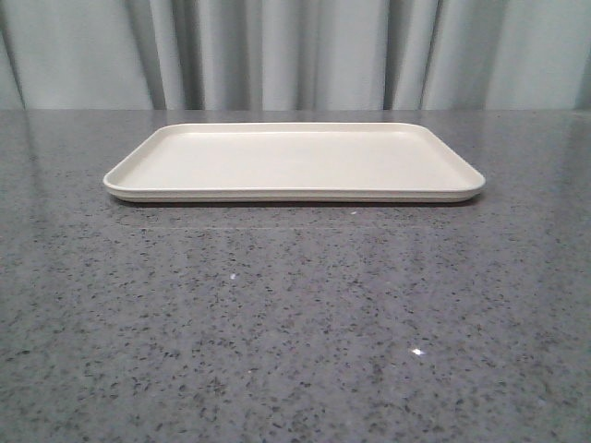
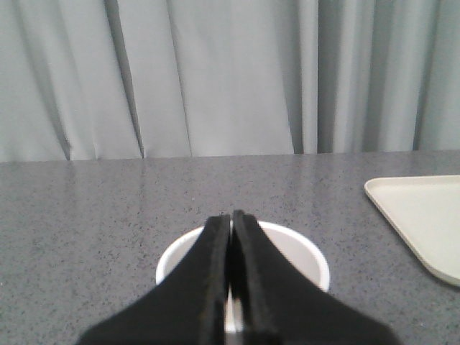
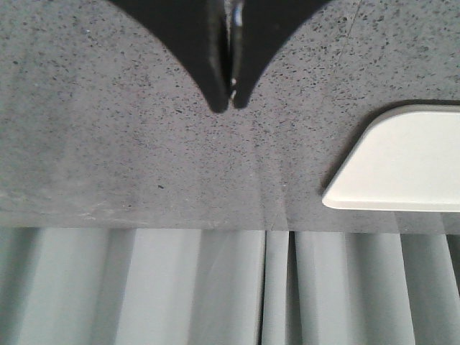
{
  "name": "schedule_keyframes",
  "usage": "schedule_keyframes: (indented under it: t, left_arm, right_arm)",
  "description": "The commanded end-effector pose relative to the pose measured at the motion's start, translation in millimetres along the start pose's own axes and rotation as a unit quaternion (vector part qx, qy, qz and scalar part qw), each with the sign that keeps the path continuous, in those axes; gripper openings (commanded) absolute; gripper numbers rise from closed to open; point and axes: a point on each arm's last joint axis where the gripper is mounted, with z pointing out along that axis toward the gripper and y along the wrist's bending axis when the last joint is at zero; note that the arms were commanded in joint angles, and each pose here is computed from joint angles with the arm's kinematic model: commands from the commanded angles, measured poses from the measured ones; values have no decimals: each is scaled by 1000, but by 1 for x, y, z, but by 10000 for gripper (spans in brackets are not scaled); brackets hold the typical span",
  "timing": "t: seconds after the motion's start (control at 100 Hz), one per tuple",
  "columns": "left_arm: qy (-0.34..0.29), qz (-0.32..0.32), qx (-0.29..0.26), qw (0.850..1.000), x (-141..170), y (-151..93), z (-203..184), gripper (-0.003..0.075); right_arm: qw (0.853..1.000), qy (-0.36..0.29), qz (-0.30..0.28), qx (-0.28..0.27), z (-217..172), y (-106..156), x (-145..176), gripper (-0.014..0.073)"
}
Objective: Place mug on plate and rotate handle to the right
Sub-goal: 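Grasp the white smiley mug by its rim with the left gripper, then lift the mug with the left gripper and carry it toward the tray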
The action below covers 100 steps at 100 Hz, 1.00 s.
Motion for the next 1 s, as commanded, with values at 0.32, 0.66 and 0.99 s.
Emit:
schedule_keyframes:
  t: [0.32, 0.66, 0.99]
  left_arm:
    - [33, -5, 0, 999, -49, 0, 21, -19]
    - [40, -16, 2, 999, -51, 0, 27, -18]
    - [134, -20, 4, 991, -74, 0, 52, 307]
  right_arm:
    - [996, 90, -9, 16, 14, 2, -60, -61]
    - [996, 91, -9, 16, 15, 2, -59, -61]
    - [996, 92, -9, 16, 15, 2, -59, -61]
